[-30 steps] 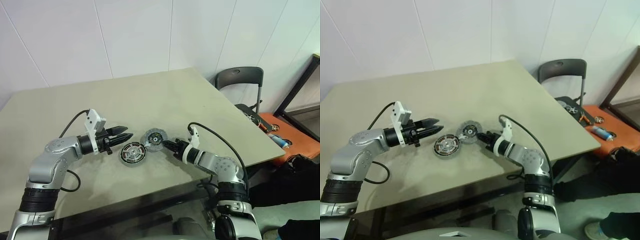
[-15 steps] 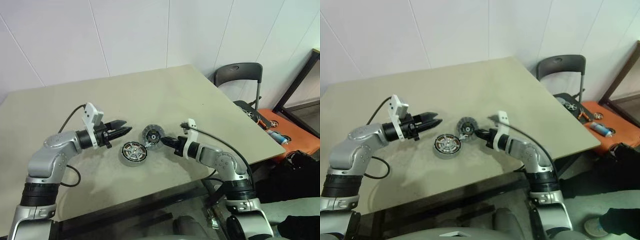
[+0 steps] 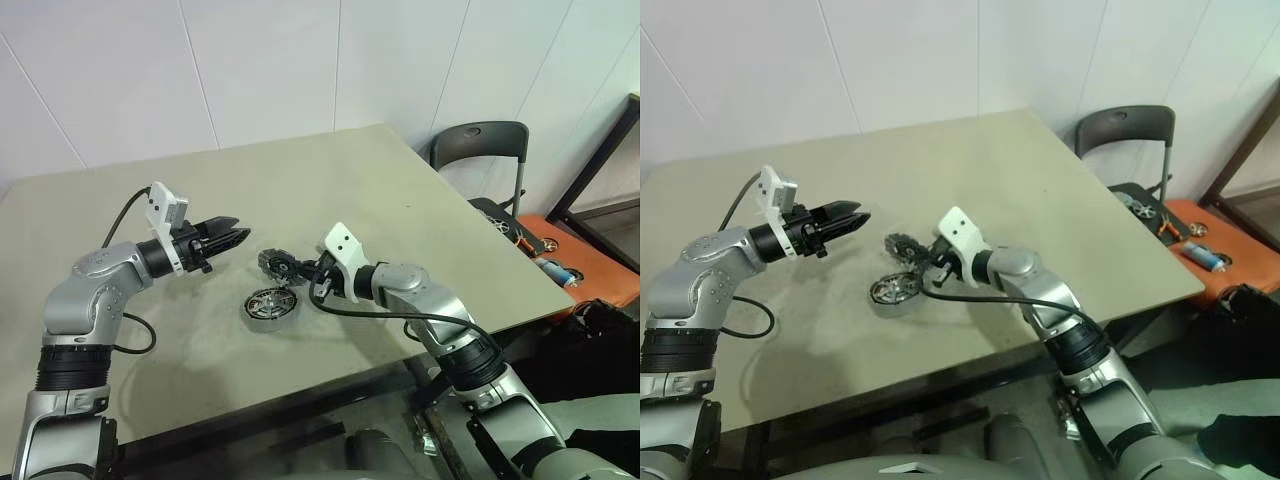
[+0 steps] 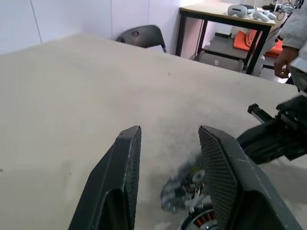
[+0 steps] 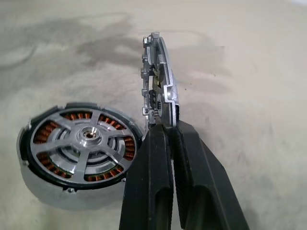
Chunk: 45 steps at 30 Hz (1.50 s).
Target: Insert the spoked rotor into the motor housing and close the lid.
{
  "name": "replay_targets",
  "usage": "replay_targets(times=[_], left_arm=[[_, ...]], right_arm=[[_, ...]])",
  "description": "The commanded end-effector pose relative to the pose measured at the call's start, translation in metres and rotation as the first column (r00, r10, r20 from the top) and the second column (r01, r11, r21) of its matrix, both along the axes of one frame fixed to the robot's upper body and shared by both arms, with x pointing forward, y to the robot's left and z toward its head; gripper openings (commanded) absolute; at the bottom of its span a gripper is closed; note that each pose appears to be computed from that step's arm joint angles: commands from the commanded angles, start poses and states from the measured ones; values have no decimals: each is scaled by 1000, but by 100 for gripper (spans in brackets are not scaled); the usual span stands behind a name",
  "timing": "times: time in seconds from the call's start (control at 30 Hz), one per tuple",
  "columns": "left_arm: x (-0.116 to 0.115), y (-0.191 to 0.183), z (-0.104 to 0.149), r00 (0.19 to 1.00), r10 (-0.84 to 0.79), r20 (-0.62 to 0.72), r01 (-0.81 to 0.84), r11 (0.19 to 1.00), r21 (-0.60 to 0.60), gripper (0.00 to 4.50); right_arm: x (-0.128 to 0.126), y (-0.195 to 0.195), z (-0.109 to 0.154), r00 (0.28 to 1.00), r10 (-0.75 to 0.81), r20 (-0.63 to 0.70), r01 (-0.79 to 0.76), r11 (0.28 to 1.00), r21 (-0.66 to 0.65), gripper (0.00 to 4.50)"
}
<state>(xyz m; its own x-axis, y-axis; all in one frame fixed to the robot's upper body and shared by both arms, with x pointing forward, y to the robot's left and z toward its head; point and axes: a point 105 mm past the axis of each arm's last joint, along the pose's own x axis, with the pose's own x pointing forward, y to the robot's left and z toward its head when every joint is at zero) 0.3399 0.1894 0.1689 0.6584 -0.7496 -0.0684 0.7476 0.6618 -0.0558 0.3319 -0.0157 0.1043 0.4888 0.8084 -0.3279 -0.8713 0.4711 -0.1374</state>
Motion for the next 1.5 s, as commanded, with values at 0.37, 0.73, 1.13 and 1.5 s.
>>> replay_targets(times=[0.37,0.73,1.13,1.5], left_arm=[[5,4,10,999,17,45,-17,1000,8,204],[4,7,7,999,26,35,-26,1000,12,204],[-1,4,2,1000,20,21,-20,1000,14,204],[3,-1,2,1000,8,24,-9,1000,10,204]], right_arm=[[-26,-4,-20,877,318,360,-242,940,-242,2],[-38,24,-45,500,613,611,-282,783,-555,2],[-30,-23,-84,597,572,563,-214,789,-575,2],[-34,-54,-80,688,524,502,-254,822,-510,2]])
